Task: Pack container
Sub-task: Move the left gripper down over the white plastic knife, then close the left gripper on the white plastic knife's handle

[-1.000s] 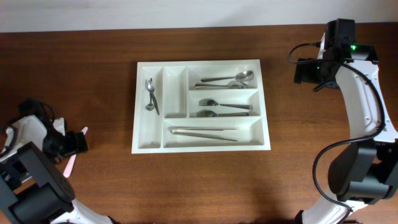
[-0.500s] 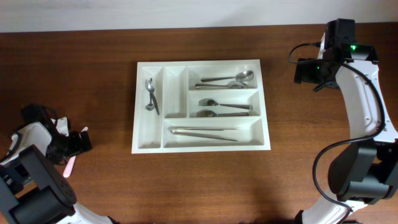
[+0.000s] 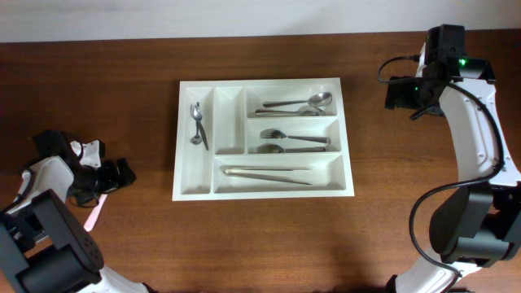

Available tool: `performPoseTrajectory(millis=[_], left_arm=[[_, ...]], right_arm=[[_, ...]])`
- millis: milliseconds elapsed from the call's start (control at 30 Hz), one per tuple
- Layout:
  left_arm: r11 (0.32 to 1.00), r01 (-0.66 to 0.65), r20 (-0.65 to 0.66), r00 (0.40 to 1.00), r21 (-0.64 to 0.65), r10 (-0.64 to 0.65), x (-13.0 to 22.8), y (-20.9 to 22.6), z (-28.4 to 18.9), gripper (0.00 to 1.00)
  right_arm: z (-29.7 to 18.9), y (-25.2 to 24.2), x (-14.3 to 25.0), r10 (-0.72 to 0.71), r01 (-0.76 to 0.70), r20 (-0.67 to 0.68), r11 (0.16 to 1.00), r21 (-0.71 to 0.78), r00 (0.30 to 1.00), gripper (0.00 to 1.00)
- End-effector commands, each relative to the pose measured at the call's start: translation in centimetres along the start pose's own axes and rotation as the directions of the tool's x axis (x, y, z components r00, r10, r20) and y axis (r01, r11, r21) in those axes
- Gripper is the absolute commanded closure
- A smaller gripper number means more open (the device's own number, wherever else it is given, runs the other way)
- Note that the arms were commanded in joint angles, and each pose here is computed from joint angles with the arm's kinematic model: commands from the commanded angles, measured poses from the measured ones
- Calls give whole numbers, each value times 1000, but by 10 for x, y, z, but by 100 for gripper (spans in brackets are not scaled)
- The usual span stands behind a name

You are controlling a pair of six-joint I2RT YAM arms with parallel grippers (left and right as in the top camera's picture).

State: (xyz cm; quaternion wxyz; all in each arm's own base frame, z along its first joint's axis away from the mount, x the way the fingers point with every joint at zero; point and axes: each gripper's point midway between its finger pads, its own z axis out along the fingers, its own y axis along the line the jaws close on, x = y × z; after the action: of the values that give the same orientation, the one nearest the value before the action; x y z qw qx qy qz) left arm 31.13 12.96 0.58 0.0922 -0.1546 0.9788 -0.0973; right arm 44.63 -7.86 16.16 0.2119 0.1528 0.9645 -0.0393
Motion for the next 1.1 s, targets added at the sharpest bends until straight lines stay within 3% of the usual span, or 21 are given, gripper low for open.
performPoseTrajectory(millis=[0, 400, 533, 733, 1067], left_arm=[[994, 51, -97, 994, 94, -41, 27, -17, 17, 1], [999, 40, -135, 990, -27, -44, 36, 4, 16, 1], [981, 13, -137, 990, -196, -40, 35, 33, 13, 1], [902, -20, -140, 989, -431, -45, 33, 75, 0, 1], [898, -186, -275, 958, -400, 76, 50, 75, -4, 0]], right_arm=[[-16, 0, -8, 16, -16, 41, 1000, -9, 999, 1], [-16, 0, -8, 16, -16, 41, 1000, -9, 999, 1], [-16, 0, -8, 16, -16, 41, 1000, -9, 999, 1], [-16, 0, -8, 16, -16, 41, 1000, -9, 999, 1], [-16, 0, -8, 16, -16, 41, 1000, -9, 999, 1]])
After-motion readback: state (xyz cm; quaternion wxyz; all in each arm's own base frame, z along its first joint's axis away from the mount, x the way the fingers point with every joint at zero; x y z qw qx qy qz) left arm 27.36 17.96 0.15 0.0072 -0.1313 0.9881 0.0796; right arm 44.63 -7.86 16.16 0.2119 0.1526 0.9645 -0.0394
